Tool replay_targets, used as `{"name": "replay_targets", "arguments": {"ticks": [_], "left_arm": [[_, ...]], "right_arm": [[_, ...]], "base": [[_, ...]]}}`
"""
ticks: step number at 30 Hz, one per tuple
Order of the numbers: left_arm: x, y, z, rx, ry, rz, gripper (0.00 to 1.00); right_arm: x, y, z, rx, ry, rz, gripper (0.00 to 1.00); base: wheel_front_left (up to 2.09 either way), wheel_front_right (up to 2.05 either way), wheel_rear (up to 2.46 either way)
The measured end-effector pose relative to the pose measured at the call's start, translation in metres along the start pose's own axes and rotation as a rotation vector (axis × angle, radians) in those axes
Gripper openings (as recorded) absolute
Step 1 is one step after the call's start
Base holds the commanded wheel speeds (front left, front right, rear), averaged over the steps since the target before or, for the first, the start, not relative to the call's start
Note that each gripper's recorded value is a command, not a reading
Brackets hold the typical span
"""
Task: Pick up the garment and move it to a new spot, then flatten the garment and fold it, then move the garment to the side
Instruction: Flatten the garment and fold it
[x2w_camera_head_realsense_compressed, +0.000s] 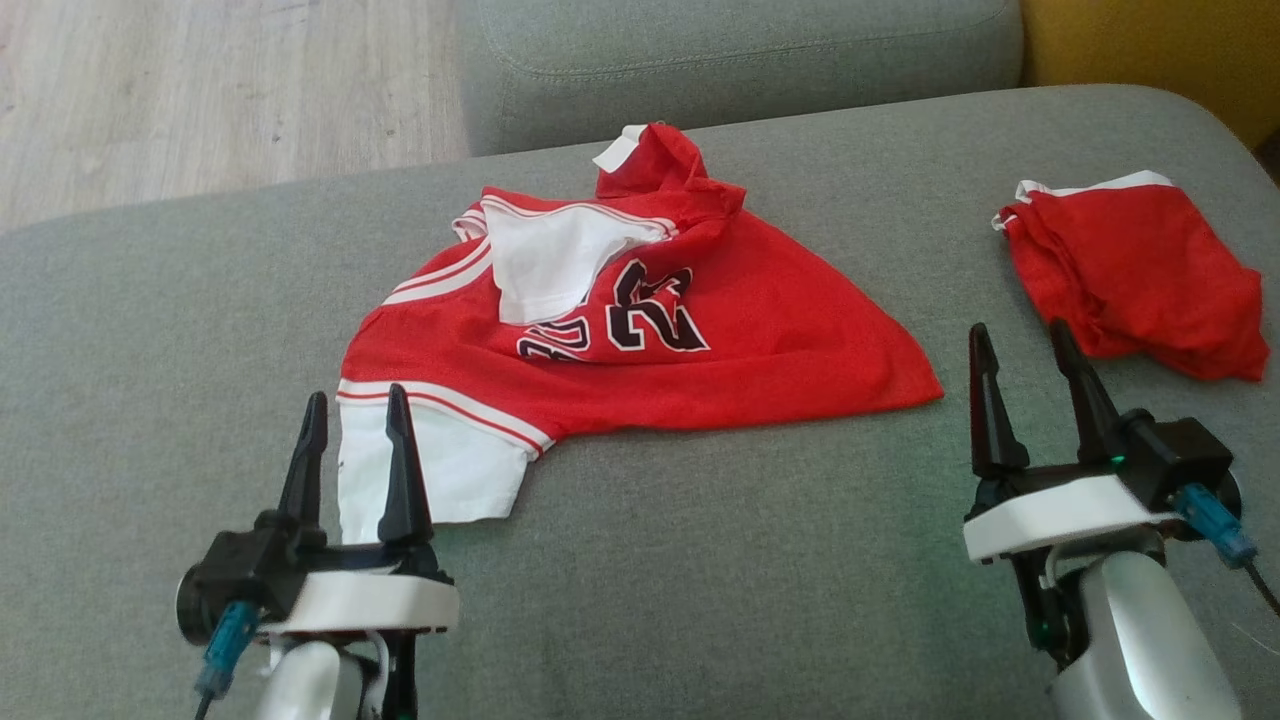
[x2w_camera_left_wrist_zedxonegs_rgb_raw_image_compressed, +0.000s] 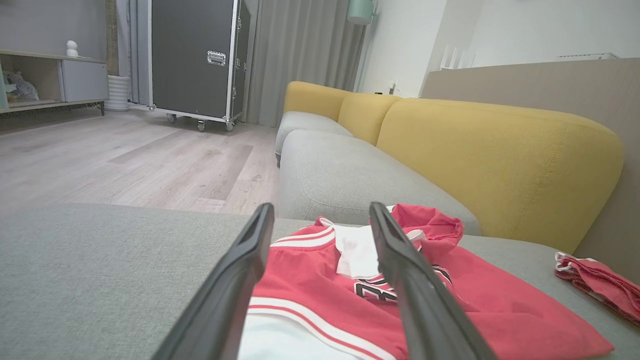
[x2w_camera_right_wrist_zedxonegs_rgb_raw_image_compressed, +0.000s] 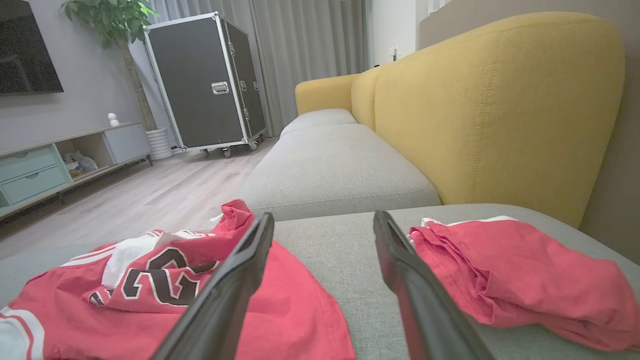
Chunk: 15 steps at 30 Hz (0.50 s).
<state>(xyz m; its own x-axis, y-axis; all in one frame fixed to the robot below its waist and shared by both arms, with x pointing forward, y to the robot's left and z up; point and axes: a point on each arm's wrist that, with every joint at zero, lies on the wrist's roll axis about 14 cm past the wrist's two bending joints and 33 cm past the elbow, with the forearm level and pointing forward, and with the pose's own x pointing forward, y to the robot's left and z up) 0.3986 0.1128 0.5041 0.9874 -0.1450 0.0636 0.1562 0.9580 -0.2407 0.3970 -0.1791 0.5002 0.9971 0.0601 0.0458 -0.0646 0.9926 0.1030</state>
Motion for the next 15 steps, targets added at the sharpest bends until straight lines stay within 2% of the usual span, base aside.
{"name": "replay_targets", "arguments": {"ticks": [5, 11, 15], "left_arm": [[-0.001, 0.003, -0.010, 0.003, 0.032, 0.006, 1.00], [-0.015, 0.021, -0.073, 0.037, 0.258, 0.058, 1.00], [-0.008, 0.034, -0.093, 0.072, 0.358, 0.090, 1.00]], "right_arm": [[0.002, 0.002, 0.002, 0.003, -0.009, 0.007, 1.00], [0.004, 0.003, -0.002, 0.014, 0.001, 0.010, 1.00], [0.005, 0.004, -0.009, 0.014, 0.019, 0.013, 1.00]], "base": [[0.00, 0.00, 0.00], [0.00, 0.00, 0.00], [0.00, 0.00, 0.00]]}}
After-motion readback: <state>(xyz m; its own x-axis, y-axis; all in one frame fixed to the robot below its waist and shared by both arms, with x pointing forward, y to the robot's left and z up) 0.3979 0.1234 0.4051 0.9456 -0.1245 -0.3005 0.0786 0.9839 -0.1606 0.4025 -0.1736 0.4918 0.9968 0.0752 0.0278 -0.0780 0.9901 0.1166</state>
